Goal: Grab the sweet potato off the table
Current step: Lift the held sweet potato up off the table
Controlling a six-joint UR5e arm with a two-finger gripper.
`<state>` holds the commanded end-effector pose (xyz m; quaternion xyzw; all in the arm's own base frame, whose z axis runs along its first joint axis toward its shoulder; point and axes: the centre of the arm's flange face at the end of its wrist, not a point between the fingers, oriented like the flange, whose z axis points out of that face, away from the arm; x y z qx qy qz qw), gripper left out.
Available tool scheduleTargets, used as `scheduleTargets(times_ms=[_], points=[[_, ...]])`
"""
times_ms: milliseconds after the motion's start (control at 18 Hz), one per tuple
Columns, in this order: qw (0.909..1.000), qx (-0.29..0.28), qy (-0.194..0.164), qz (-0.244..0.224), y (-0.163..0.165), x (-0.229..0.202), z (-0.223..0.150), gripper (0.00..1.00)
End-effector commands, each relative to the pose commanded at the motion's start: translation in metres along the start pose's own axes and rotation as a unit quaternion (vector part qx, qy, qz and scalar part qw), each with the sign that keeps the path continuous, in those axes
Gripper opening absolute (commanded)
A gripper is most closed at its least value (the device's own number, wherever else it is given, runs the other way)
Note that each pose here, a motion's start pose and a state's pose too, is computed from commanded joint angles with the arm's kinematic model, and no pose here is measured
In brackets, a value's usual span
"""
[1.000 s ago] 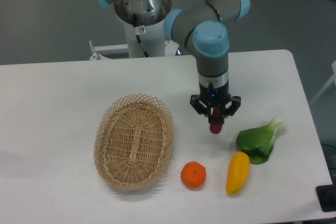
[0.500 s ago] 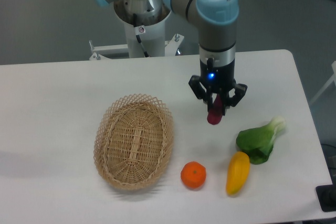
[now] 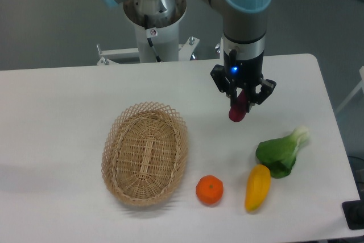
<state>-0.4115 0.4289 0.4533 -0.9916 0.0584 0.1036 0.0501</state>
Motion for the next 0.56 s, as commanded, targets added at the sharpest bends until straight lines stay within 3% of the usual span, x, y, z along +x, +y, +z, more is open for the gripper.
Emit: scheduleTargets(times_ms=[556], points=[[1.0, -0.001, 0.001, 0.001, -0.003, -0.0003, 0.0029, 0.39]])
